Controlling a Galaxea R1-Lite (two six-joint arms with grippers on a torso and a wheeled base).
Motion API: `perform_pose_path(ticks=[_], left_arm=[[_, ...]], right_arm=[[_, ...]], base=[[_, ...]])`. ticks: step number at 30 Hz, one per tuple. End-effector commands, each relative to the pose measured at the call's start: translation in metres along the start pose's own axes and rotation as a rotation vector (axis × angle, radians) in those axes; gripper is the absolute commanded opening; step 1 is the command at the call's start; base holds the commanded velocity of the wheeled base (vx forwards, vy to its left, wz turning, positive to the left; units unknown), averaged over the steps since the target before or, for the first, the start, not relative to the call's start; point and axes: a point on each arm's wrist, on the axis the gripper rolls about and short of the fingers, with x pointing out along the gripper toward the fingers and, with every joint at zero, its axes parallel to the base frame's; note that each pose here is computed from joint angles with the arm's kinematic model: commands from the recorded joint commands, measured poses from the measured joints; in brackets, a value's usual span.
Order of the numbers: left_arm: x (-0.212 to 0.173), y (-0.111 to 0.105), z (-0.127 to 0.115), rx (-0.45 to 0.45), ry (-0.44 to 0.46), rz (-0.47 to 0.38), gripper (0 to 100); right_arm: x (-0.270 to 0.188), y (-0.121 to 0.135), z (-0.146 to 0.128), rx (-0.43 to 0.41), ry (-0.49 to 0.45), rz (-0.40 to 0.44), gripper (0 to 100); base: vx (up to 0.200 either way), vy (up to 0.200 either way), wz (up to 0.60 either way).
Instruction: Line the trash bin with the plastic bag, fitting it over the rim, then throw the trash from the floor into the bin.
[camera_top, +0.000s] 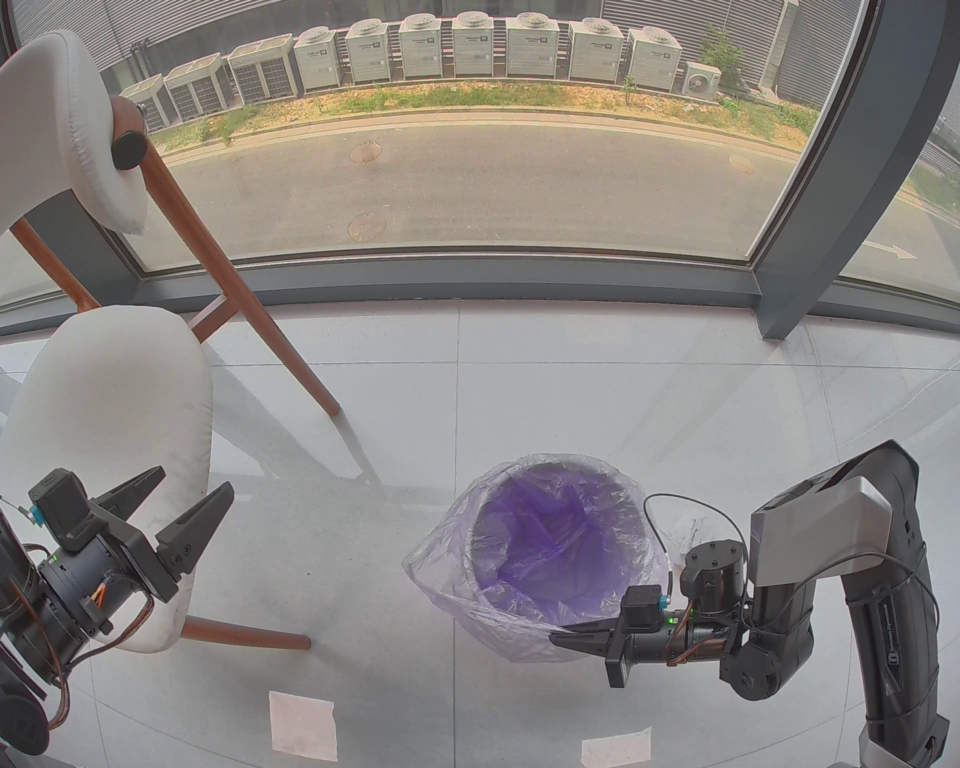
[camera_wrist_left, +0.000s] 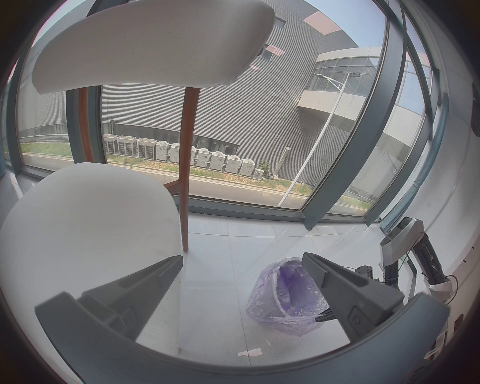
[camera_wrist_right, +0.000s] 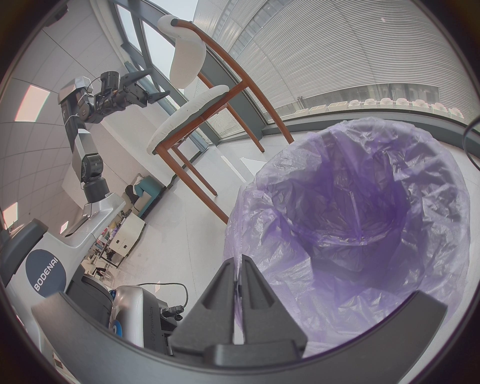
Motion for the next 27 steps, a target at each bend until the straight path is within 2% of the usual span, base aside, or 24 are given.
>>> perform_pose_path(ticks=[1, 8, 13, 16, 21, 27], left_arm=[[-0.001, 0.007, -0.001, -0.005, 0.016, 0.029, 100], [-0.005, 0.009, -0.009, -0.019, 0.075, 0.042, 100], [-0.004, 0.009, -0.008, -0.017, 0.071, 0.043, 100], [-0.004, 0.012, -0.006, -0.013, 0.055, 0.071, 100], [-0.005, 0.016, -0.005, -0.013, 0.052, 0.103, 100], [-0.005, 0.017, -0.007, 0.020, 0.064, 0.105, 100]], right_arm=[[-0.005, 0.002, 0.012, -0.020, -0.026, -0.005, 0], [-0.010, 0.003, 0.016, -0.024, -0.033, -0.010, 0], [-0.009, 0.002, 0.017, -0.027, -0.039, -0.012, 0], [-0.007, 0.000, 0.017, -0.032, -0.046, -0.019, 0], [-0.006, -0.002, 0.013, -0.015, -0.040, -0.028, 0], [0.004, -0.009, -0.001, 0.000, -0.006, -0.106, 0]], base=[[0.000, 0.000, 0.00], [-0.200, 0.000, 0.00], [-0.200, 0.000, 0.00], [-0.200, 0.000, 0.00], [0.000, 0.000, 0.00], [0.000, 0.000, 0.00]])
